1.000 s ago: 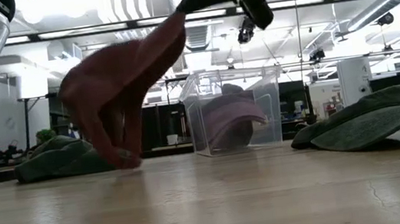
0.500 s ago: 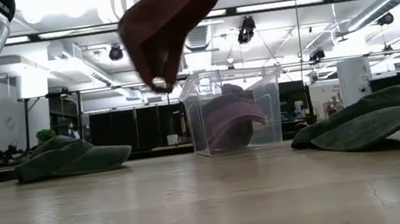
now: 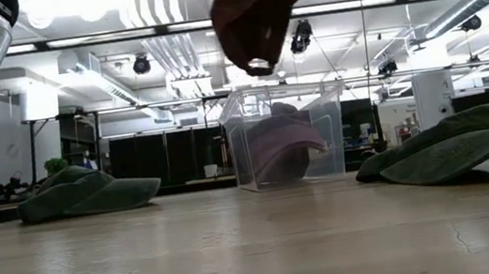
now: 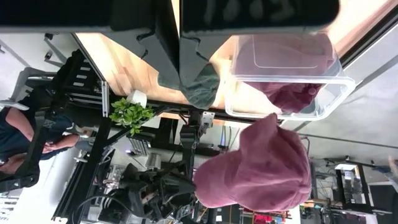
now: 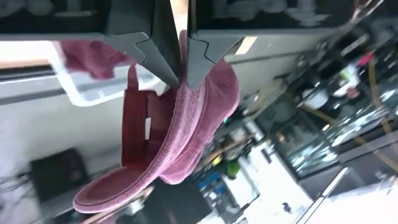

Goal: Pick & Place hat
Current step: Put the dark red cap into the top transparent bin

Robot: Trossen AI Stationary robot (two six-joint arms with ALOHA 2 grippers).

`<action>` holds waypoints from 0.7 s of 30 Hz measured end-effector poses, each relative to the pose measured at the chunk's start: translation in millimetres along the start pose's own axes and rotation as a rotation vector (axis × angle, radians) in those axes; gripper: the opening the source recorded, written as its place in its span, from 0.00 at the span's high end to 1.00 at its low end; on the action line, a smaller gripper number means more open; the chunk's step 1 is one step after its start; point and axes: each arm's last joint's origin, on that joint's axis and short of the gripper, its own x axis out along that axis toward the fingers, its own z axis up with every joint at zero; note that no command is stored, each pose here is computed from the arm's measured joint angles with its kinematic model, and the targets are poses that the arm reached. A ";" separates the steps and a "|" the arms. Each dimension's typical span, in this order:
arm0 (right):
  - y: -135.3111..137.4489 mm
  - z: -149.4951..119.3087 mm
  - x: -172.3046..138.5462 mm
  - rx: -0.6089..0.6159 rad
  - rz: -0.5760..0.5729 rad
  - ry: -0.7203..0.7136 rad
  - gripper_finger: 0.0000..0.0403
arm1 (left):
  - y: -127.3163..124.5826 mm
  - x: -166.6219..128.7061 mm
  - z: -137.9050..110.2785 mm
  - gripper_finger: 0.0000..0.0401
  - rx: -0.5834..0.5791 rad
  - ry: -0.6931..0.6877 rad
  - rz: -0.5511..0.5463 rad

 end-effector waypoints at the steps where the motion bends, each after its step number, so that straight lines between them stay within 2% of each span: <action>1: -0.4 0.4 0.1 0.000 -0.013 -0.015 0.97 | 0.0 0.0 0.0 1.00 0.000 0.000 0.000; 5: -1.2 1.4 0.4 0.000 -0.042 -0.048 0.97 | 0.0 -0.1 0.0 1.00 -0.002 0.000 0.000; 17: 1.9 0.8 -8.3 0.060 -0.016 -0.032 0.97 | 0.0 -0.1 0.0 1.00 0.005 0.000 0.000; 21: 6.3 -14.6 -4.1 0.070 -0.026 -0.039 0.97 | 0.0 -0.1 0.0 1.00 0.026 0.000 0.000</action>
